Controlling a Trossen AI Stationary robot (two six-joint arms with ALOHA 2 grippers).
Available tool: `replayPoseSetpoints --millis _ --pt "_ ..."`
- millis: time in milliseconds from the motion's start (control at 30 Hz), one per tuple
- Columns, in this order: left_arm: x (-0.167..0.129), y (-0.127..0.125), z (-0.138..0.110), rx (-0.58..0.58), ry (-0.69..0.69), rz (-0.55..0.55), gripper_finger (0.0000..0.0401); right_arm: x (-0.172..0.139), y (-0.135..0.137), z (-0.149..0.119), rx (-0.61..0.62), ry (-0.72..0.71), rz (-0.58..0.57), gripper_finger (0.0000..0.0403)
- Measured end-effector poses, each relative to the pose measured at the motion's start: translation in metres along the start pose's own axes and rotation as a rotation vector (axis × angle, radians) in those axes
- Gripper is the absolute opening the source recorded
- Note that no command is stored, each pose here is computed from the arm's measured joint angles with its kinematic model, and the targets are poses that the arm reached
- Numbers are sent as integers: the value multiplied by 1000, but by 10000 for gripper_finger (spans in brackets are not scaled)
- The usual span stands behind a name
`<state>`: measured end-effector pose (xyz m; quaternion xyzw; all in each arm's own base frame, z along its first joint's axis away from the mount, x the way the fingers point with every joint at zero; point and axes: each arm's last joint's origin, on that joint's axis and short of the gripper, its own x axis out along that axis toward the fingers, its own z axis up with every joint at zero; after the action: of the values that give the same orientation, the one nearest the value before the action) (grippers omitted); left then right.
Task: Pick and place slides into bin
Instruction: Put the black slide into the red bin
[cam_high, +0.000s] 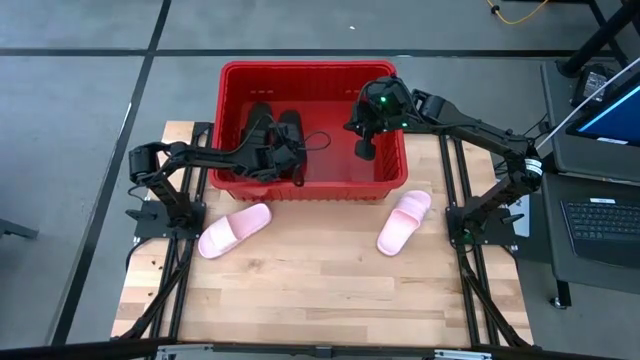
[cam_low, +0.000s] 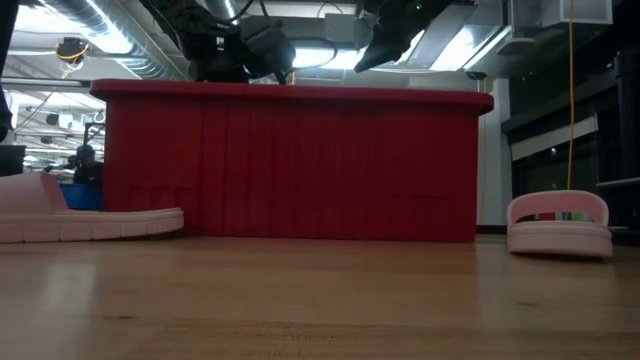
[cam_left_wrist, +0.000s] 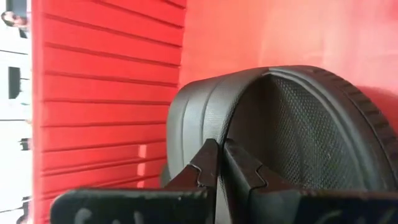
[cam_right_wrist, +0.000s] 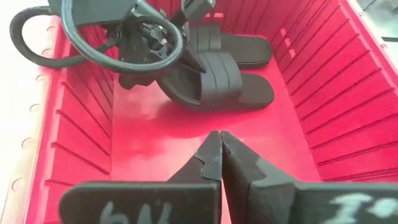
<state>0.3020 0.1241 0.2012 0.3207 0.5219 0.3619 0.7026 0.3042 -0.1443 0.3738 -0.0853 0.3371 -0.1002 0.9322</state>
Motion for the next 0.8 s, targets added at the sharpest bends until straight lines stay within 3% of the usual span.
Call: replayPoseSetpoints --millis 800 --pt "6 3 -4 -39 7 -24 37 0 2 -4 13 41 16 6"
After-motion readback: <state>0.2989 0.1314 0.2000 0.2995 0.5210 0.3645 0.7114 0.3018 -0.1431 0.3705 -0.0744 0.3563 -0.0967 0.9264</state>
